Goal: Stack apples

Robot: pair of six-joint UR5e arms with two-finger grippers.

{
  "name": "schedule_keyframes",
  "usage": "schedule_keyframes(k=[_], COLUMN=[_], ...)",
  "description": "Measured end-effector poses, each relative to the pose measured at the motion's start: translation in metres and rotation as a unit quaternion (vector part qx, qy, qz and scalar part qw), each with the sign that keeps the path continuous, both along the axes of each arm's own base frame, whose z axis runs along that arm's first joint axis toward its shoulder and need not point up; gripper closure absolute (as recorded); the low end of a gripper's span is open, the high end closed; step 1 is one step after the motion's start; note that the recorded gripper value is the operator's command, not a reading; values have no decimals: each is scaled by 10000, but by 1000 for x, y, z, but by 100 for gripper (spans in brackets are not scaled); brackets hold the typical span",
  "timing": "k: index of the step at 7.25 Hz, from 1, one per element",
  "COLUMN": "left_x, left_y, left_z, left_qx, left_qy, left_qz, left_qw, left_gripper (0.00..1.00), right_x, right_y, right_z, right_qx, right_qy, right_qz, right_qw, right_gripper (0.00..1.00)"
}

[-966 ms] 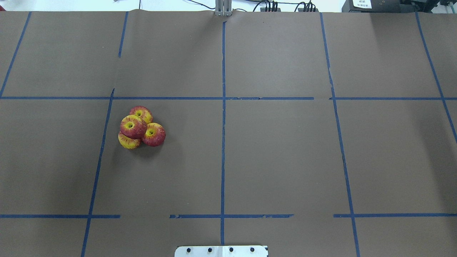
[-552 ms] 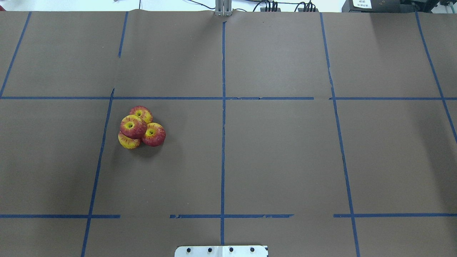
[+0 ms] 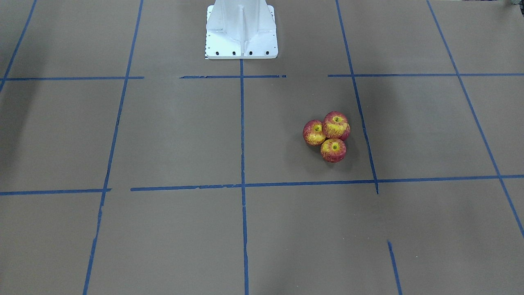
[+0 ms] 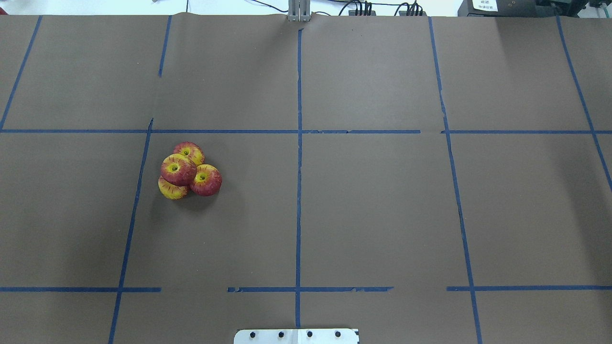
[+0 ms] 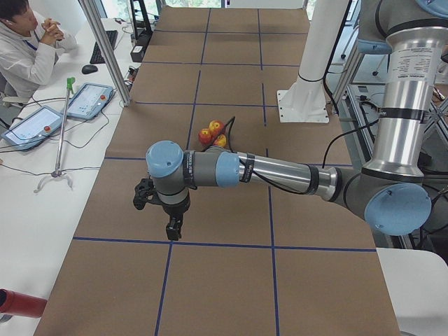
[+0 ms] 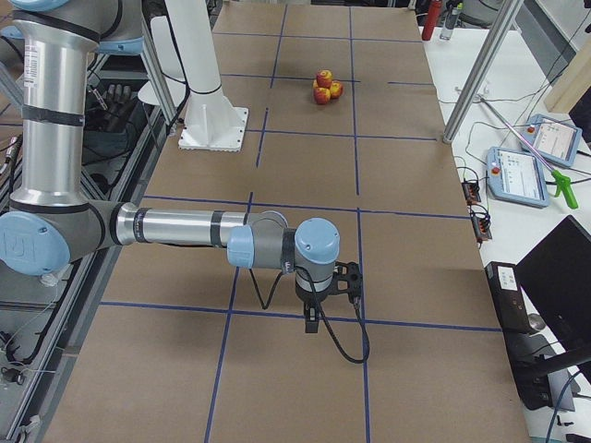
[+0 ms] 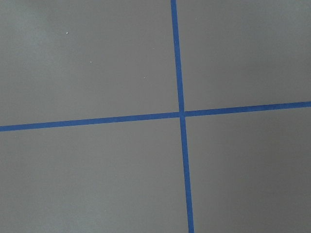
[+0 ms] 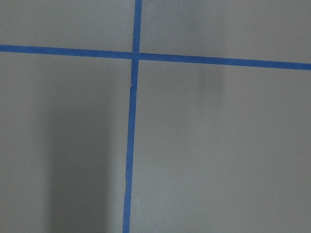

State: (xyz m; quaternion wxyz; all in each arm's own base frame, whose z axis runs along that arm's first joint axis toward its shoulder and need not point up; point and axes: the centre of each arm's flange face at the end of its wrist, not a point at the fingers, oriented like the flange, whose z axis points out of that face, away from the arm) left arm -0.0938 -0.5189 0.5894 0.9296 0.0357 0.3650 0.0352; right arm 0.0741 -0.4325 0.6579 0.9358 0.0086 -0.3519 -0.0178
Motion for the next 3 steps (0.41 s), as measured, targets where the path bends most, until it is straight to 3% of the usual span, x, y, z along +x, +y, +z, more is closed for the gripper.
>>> schedule_keyframes(k=[3], left_x=[0], left_y=[-2], left_z=[-11], left_qx=[116], left_qy=[2], left_qz=[6], left_qw=[9999], left_gripper=[0], right_x=[0], right_y=[0], right_z=[0], right_qx=[0], right_qy=[0], right_qz=[0], right_qw=[10000], right_gripper=[0])
